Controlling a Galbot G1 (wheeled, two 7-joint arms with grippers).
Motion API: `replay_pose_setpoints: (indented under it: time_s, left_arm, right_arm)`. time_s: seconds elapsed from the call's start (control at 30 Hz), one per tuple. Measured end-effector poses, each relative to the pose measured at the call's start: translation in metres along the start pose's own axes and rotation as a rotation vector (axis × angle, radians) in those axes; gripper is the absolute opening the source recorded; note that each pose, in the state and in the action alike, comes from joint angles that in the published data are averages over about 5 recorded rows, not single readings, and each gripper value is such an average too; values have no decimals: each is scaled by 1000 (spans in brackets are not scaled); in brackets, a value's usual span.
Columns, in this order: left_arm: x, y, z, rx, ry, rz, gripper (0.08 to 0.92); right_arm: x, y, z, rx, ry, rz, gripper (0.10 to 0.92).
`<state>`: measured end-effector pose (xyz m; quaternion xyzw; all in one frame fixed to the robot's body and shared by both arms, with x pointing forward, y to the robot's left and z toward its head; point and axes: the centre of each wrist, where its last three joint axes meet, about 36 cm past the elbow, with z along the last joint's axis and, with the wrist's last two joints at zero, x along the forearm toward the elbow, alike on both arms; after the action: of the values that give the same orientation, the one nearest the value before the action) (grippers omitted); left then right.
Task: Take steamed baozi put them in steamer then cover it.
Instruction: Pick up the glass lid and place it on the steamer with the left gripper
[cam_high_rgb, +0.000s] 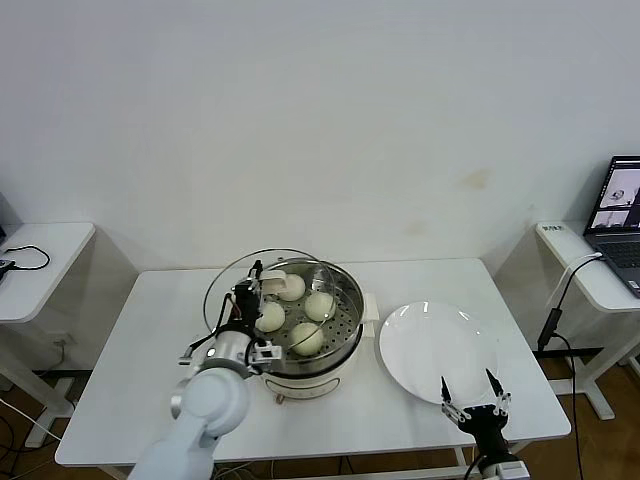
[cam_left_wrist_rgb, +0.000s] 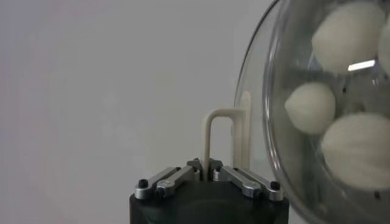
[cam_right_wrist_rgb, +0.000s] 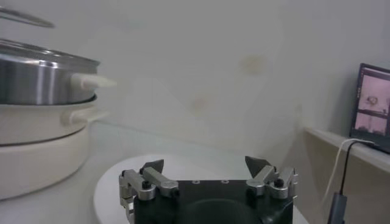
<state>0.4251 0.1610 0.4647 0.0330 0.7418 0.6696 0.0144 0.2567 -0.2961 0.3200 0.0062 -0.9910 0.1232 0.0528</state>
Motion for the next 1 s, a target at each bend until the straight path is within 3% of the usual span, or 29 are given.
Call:
replay_pose_setpoints:
  time_s: [0.37,1.0]
  left_arm:
    - [-12,-10,-36,14,-10,7,150]
    - [-20,-36,-51,-35,7,32,150]
  right_arm:
    - [-2,2,4,15,5,-9,823]
    - [-4,2,8,23,7,-23,823]
